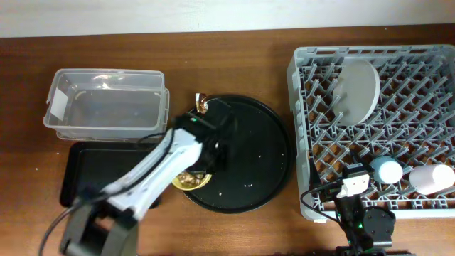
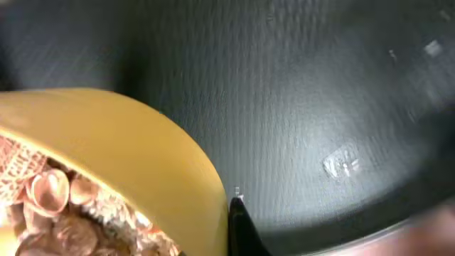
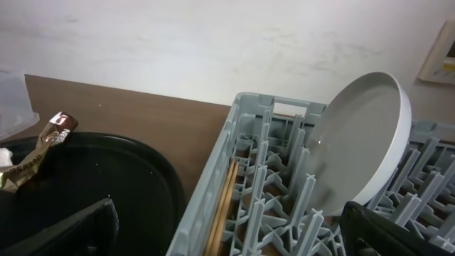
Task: Sort waste into correct bins and load items into the dishwasher rack
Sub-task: 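Grasp the yellow bowl with the left gripper and dump scraps onto black tray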
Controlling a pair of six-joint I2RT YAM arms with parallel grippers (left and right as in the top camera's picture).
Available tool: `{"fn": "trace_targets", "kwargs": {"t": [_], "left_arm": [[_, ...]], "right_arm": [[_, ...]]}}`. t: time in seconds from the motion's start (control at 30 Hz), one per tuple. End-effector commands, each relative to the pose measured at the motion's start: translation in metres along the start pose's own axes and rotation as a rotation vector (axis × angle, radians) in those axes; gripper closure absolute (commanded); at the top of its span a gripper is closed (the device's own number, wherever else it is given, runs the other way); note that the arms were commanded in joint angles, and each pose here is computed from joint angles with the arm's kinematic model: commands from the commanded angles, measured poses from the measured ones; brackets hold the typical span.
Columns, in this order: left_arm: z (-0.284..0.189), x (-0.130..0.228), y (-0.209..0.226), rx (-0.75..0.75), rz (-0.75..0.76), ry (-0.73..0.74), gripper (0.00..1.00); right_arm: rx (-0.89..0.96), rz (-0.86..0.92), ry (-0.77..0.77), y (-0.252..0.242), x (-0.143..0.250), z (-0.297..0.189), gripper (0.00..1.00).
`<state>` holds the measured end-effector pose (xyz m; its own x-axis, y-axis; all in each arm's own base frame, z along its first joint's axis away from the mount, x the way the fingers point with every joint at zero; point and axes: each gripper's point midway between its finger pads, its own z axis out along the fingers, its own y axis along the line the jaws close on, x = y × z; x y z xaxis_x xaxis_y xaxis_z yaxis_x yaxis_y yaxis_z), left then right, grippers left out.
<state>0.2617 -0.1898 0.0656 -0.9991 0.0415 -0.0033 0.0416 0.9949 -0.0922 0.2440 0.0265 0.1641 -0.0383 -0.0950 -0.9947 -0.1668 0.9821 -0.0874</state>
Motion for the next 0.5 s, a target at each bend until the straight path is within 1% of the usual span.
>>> {"fn": "trace_targets", "kwargs": {"t": [0.0,0.07,0.13,0.17,0.23,0.27,0.3,0.37,0.43,0.47], "left_arm": [[-0.07,0.008,0.006,0.17,0.022,-0.081,0.99],[-0.085,0.003,0.022,0.261,0.004,-0.093,1.0],[-0.096,-0.008,0.052,0.429,-0.029,-0.095,1.0],[-0.101,-0.012,0.071,0.54,-0.044,-0.119,0.99],[-0.115,-0.016,0.092,0.782,-0.016,-0.236,0.99],[-0.114,-0.015,0.106,0.86,-0.035,-0.297,1.0],[-0.108,-0.011,0.123,0.928,-0.053,-0.379,0.99],[-0.102,-0.004,0.136,1.057,-0.078,-0.531,0.99],[-0.115,0.004,0.137,1.198,-0.037,-0.73,0.99],[-0.12,0.005,0.137,1.225,-0.033,-0.773,0.99]], "right_arm": [[-0.001,0.005,0.002,0.0,0.003,0.0,0.02],[-0.001,0.005,0.002,0.0,0.003,0.0,0.02],[-0.001,0.005,0.002,0.0,0.003,0.0,0.02],[-0.001,0.005,0.002,0.0,0.003,0.0,0.02],[-0.001,0.005,0.002,0.0,0.003,0.0,0.01],[-0.001,0.005,0.002,0.0,0.003,0.0,0.02],[-0.001,0.005,0.002,0.0,0.003,0.0,0.02],[-0.001,0.005,0.002,0.0,0.003,0.0,0.02],[-0.001,0.005,0.002,0.0,0.003,0.0,0.01],[-0.001,0.005,0.002,0.0,0.003,0.0,0.02]]}}
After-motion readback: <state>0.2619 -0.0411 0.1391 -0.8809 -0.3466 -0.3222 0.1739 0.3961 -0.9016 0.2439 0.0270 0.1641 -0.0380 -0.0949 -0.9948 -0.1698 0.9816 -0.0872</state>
